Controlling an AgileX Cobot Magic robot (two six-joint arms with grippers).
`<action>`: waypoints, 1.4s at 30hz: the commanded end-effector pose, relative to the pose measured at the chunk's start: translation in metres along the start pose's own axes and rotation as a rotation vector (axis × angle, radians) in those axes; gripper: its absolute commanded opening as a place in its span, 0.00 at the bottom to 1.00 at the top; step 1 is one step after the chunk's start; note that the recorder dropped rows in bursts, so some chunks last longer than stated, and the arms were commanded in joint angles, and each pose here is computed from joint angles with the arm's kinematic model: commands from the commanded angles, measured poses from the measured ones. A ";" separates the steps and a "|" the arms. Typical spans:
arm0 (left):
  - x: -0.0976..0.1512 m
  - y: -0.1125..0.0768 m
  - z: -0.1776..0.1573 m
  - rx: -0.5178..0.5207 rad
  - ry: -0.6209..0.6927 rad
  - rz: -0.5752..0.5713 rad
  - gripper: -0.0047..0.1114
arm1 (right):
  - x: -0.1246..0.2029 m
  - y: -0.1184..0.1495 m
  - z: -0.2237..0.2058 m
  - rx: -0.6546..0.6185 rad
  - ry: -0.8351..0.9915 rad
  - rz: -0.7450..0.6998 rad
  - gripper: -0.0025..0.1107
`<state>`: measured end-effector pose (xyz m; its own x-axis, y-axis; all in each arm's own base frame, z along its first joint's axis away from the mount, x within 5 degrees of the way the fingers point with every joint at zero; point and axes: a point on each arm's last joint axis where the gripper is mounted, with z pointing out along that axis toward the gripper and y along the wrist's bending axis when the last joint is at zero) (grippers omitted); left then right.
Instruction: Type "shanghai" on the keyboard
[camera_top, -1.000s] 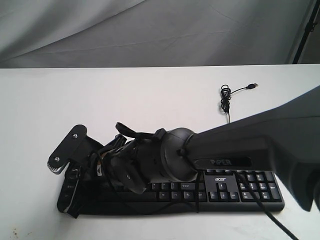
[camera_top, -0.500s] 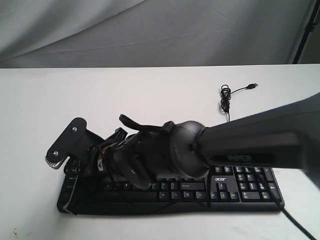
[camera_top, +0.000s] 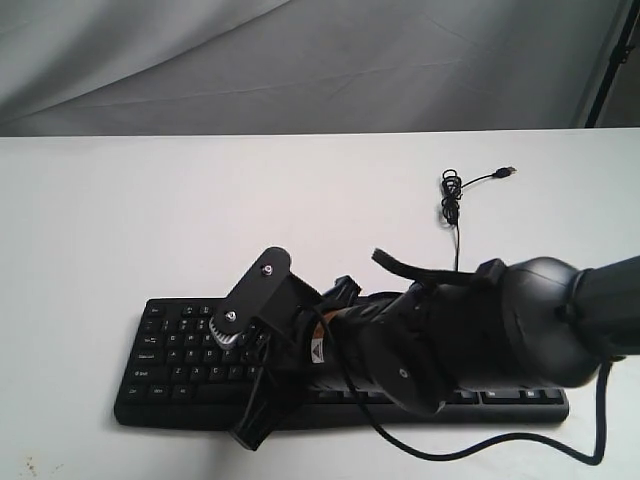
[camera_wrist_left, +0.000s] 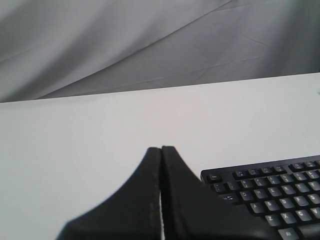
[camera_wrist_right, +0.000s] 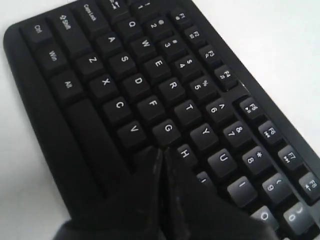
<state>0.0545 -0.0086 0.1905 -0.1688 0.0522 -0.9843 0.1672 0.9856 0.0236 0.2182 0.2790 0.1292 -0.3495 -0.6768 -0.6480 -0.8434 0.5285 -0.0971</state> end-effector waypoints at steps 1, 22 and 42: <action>0.001 0.000 0.000 0.003 -0.002 -0.001 0.04 | 0.001 -0.002 0.004 0.015 -0.025 0.005 0.02; 0.001 0.000 0.000 0.003 -0.002 -0.001 0.04 | 0.009 -0.008 0.008 0.017 0.020 0.023 0.02; 0.001 0.000 0.000 0.003 -0.002 -0.001 0.04 | 0.016 0.001 0.020 0.005 0.036 0.006 0.02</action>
<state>0.0545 -0.0086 0.1905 -0.1688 0.0522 -0.9843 0.1672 0.9856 0.0236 0.2215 0.2803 0.1094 -0.3732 -0.6750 -0.6364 -0.8327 0.5462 -0.0910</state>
